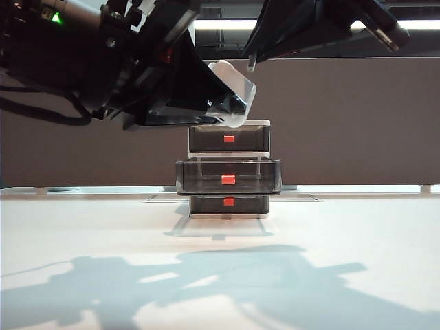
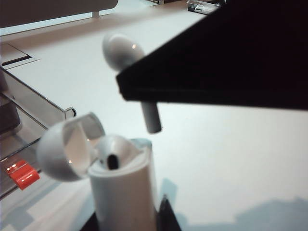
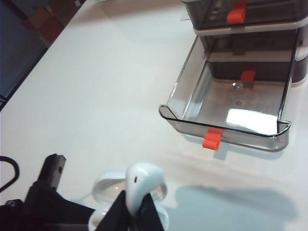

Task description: Pick up the earphone case on the table, open the lid, insert the wireless earphone on the table into it, close the lid, put the earphone case into the second layer of the drawer, and finally close the drawer.

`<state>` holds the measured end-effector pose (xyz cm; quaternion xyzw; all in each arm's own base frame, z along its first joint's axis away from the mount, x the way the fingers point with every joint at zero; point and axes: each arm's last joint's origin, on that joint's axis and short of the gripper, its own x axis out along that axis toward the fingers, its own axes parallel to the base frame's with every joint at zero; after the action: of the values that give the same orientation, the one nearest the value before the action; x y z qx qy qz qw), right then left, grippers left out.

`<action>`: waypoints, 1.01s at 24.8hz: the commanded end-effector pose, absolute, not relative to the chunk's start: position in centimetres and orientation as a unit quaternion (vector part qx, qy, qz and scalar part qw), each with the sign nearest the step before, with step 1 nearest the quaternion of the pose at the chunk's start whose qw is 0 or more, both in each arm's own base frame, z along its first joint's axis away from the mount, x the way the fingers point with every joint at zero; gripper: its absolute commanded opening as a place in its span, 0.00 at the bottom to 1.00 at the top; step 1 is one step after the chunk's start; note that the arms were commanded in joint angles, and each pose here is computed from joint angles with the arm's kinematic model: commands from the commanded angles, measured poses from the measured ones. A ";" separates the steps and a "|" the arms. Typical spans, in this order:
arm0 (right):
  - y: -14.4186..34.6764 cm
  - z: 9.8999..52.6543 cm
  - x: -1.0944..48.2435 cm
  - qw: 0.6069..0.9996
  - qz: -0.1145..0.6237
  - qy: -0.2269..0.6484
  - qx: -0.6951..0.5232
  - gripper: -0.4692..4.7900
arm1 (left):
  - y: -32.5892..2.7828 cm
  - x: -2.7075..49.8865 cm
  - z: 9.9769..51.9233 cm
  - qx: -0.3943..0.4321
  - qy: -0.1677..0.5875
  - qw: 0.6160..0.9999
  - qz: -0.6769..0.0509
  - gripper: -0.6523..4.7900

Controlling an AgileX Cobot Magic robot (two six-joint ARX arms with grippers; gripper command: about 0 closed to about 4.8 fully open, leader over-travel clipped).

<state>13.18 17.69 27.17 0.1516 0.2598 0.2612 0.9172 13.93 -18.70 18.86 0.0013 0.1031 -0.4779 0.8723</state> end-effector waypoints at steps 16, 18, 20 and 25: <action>17.9 27.2 13.5 0.924 0.264 0.240 0.137 0.09 | -18.8 14.0 19.3 0.040 0.066 0.871 -0.485 0.21; 17.9 27.1 13.5 0.924 0.264 0.241 0.136 0.09 | -18.8 14.0 19.3 0.040 0.066 0.871 -0.485 0.21; 18.0 27.1 13.5 0.924 0.265 0.240 0.137 0.09 | -18.8 14.0 19.3 0.039 0.066 0.871 -0.485 0.21; 18.0 27.2 13.6 0.925 0.267 0.234 0.138 0.09 | -18.8 14.0 19.3 0.039 0.066 0.871 -0.485 0.21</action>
<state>13.53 17.98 26.82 0.1337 0.2481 0.2629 0.9228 13.93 -18.70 18.86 0.0415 0.0810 -0.4821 0.8714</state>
